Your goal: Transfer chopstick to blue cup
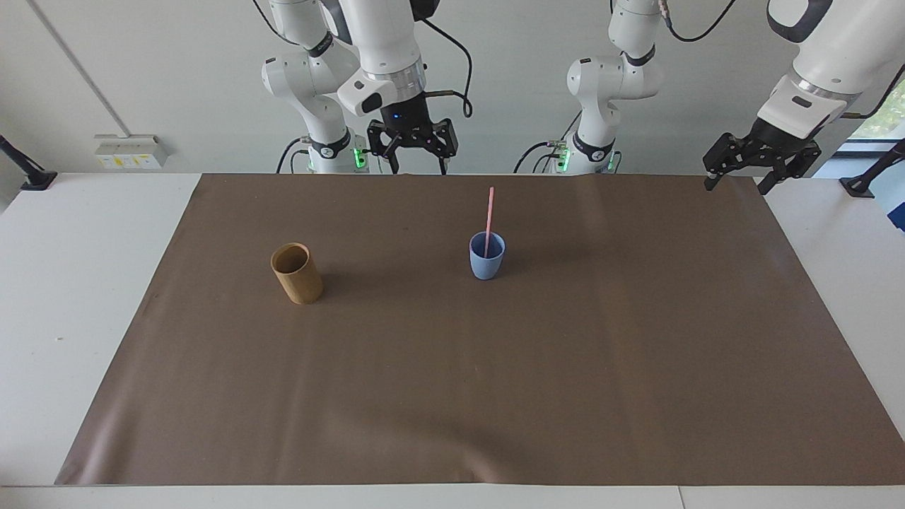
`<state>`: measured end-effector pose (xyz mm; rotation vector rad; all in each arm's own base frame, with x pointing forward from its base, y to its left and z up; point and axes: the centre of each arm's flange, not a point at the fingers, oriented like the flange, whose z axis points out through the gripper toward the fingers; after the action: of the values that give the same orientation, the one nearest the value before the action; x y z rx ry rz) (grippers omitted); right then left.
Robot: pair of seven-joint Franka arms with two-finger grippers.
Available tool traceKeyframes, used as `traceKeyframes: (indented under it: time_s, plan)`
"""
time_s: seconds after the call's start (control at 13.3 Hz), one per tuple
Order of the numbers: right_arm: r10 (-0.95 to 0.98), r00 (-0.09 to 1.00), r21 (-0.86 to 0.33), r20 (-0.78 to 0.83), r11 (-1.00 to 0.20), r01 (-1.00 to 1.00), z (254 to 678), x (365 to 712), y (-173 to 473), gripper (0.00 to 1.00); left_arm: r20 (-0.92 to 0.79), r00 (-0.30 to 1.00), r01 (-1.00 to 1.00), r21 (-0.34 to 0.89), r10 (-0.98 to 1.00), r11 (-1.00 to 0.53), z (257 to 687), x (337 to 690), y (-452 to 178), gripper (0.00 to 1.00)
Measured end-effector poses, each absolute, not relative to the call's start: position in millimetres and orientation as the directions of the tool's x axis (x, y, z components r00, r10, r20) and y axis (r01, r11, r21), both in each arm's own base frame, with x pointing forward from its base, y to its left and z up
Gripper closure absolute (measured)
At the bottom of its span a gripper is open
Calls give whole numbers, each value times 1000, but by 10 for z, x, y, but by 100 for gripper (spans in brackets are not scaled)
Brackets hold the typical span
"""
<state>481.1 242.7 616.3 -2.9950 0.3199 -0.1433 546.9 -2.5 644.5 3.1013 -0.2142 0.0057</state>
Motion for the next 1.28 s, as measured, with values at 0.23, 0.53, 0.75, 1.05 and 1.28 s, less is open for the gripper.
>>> traceKeyframes:
  time_s: [0.23, 0.53, 0.75, 1.05, 1.28]
  plan:
    - [-204, 970, -93, 130, -977, -193, 6389, 4796, 2371, 0, 7, 990, -141, 32, -141, -989, 6446, 5470, -46, 0]
    - [-247, 957, -95, 153, -967, -235, 6822, 4822, 2111, 0, 8, 989, -145, 32, -144, -989, 6447, 5471, -62, 0]
    - [-332, 925, -117, 184, -942, -315, 7184, 4909, 1658, 0, 8, 989, -146, 32, -145, -989, 6447, 5471, -65, 0]
    - [-417, 890, -116, 185, -908, -402, 7335, 4995, 1075, 0, 7, 989, -150, 32, -150, -988, 6442, 5470, -90, 0]
    - [-404, 900, -88, 162, -915, -395, 7316, 5035, 549, 0, 6, 988, -155, 32, -155, -987, 6436, 5470, -116, 0]
